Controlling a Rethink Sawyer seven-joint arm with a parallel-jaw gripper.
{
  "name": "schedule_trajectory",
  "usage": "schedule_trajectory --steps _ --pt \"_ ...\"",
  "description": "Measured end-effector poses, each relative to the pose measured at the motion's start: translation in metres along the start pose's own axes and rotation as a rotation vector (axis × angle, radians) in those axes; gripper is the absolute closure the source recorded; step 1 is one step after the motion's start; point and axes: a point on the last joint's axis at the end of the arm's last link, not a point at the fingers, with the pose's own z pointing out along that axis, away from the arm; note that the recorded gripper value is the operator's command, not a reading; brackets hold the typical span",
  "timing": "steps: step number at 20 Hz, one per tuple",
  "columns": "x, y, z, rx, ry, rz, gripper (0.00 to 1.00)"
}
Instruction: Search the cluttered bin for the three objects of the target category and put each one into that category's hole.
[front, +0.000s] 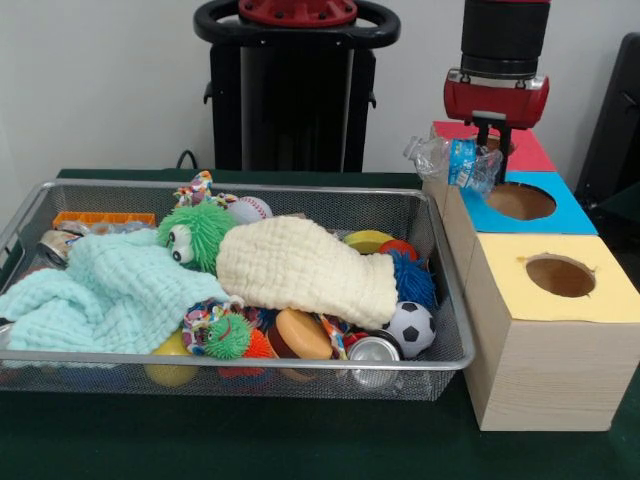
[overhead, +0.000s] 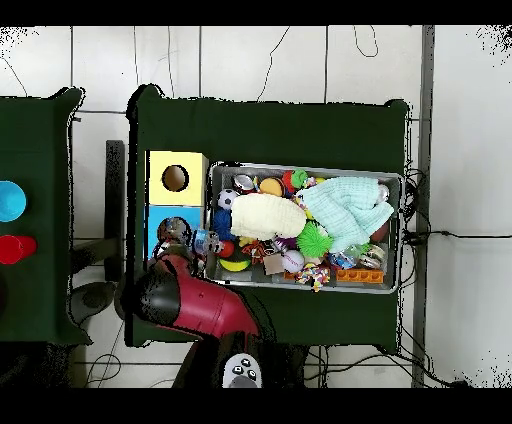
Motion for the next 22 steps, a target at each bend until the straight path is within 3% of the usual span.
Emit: schedule_trajectory --steps 6,17,22 --pt "0.02 0.007 0.002 0.0 0.015 0.001 1.0" --pt "0.034 0.019 -0.002 -0.011 0.035 0.093 1.0" --pt "0.046 0.031 -0.004 -0.015 0.037 0.087 1.0"
